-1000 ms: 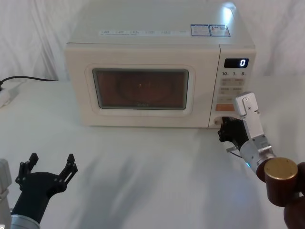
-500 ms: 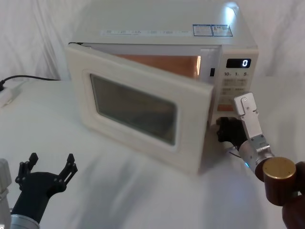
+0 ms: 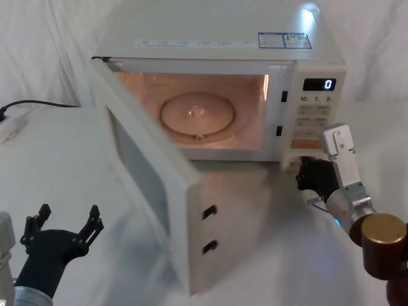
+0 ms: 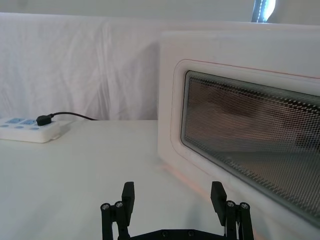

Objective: Press the button to open the microwave door with one hand; close the microwave door with the other hand.

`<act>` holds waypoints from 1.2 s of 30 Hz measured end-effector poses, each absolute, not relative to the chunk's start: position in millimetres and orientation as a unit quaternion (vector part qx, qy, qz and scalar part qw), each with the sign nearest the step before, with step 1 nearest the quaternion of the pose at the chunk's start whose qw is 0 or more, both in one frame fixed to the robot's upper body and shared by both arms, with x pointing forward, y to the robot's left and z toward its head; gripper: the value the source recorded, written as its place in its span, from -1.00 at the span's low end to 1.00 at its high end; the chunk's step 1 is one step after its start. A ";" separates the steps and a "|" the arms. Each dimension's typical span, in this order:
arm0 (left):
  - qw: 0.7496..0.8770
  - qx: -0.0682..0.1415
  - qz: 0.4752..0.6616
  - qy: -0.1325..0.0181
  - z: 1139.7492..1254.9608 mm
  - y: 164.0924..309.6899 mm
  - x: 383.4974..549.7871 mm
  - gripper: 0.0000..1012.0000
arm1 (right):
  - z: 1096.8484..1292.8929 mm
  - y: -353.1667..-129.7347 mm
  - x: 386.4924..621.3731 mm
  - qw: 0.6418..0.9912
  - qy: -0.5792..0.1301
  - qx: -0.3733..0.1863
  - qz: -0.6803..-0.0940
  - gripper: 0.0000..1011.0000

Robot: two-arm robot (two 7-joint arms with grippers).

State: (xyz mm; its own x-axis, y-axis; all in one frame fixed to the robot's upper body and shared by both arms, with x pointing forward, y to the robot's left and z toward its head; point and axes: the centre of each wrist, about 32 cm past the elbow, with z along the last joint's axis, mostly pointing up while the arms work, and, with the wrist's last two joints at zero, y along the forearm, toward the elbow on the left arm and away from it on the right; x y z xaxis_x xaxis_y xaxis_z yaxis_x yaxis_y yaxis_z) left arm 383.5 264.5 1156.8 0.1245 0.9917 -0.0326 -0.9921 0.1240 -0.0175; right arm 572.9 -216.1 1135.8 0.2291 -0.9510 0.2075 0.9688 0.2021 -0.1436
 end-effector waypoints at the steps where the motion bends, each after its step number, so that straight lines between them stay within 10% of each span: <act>1: 0.750 -0.017 0.662 0.006 1156.8 264.5 383.5 0.98 | 1135.8 -216.1 572.9 0.774 -0.036 -0.122 -0.620 -1.00; 36: 0.750 -0.017 0.662 0.006 1156.8 264.5 383.5 0.98 | 1152.6 -231.5 503.6 0.792 -0.029 -0.076 -0.606 -0.98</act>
